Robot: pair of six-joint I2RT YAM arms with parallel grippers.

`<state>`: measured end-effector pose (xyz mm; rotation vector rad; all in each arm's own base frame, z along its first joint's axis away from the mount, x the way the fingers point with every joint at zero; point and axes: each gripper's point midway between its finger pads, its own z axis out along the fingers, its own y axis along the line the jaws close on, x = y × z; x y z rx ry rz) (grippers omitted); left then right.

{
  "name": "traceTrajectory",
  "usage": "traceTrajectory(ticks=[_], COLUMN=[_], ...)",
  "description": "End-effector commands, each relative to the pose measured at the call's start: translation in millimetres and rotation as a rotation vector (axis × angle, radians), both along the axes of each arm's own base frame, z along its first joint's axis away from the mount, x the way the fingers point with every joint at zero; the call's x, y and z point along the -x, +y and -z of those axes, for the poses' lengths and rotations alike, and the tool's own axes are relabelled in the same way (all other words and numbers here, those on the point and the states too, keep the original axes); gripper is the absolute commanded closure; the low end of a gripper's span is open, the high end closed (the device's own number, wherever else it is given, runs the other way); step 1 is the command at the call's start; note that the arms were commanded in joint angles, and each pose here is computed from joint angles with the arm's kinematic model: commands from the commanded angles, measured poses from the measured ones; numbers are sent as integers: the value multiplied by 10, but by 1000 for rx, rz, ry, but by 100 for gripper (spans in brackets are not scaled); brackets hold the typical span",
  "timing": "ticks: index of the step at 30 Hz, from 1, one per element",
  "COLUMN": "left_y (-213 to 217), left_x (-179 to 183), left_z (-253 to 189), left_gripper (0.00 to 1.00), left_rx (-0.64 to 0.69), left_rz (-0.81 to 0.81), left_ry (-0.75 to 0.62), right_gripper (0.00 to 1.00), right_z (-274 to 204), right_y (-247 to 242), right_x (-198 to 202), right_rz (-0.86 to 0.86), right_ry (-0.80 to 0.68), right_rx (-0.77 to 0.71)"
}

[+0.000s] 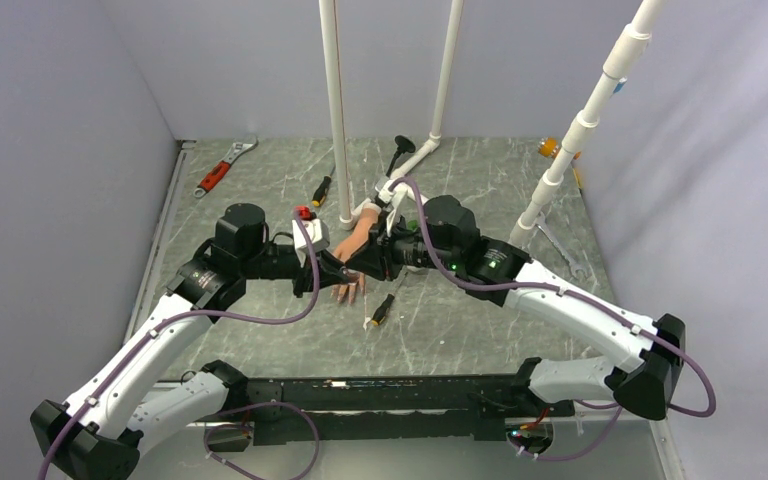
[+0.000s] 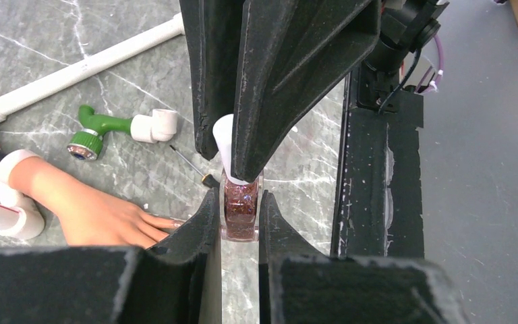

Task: Paint the nails
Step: Unscrew the nail polish bottle.

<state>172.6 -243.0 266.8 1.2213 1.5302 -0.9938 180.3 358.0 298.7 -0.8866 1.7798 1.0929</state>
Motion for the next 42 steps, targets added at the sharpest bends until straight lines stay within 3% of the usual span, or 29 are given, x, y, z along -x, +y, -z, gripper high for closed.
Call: traceTrajectory(ticks=[1,24,26,32,37,40,42], left_y=[-108,-51,-47,-50,-49,-50,-46], left_x=[54,-178,-185,-214,-233,-242,-251], left_z=[-426,-411,-404,-386,-355,-336,-346], left_gripper=[100,100,100,100,100,100,100], left_rx=[99,87,87,80,68,63,64], left_rz=[93,-52,-55,-65,-67,-70,-76], left_ry=[-138,-141,-141,-138,-136,-131,-135], right_gripper=[100,97,88,40,16,4,2], right_z=[-244,-166,-170,-176,-339,-474,-547], right_y=[130,-30,-39,-57,-102,-188,-276], right_x=[285,40,35,-4,-54,-126,-201], right_rz=[-167,18,25,51,99,167,239], right_ry=[-67,-165,-167,-158,-155,-154,-142], right_rx=[-113,-180,-186,-170,-185,-203,-211])
